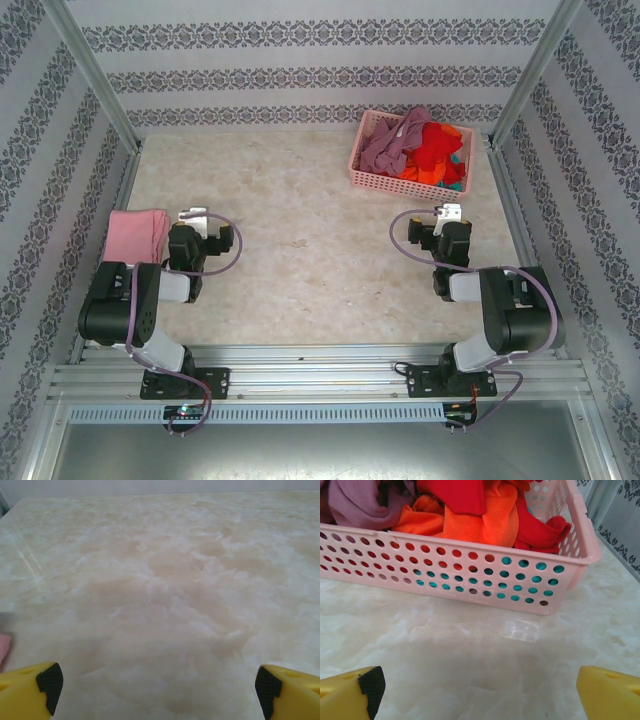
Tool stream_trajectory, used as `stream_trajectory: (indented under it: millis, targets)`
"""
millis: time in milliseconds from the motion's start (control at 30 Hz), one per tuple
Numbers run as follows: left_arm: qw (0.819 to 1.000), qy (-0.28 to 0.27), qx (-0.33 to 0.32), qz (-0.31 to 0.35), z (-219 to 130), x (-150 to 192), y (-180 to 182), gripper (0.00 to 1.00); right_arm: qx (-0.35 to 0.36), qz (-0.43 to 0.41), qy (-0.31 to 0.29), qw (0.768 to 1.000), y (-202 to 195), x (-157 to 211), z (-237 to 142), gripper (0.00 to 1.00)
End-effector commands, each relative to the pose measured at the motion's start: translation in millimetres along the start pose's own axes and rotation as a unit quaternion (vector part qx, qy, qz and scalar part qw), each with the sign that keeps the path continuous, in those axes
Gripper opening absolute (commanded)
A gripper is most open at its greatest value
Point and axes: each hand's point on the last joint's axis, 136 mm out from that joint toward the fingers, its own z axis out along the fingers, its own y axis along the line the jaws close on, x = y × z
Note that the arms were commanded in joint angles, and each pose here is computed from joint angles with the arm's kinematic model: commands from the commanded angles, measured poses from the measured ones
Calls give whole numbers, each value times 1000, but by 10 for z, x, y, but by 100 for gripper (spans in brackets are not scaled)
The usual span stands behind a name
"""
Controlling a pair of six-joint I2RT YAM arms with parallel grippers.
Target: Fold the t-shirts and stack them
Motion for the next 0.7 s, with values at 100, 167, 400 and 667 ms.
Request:
stream_trajectory:
  millis: [100,167,400,667]
  targets:
    - [999,-43,-8,33,-218,-379,-109,100,-24,1,-29,999,102,-432,-304,98]
    - [997,-42,-2,59,-255,-465,-218,100,-23,0,-26,999,110,-534,-404,98]
    - [986,-68,92,122,-418,-889,-996,100,-28,35,1,999,206,-1037,-604,98]
    - [962,-81,219,141,-644,-926,-2018,100,-45,52,46,997,490,-1397,-221,98]
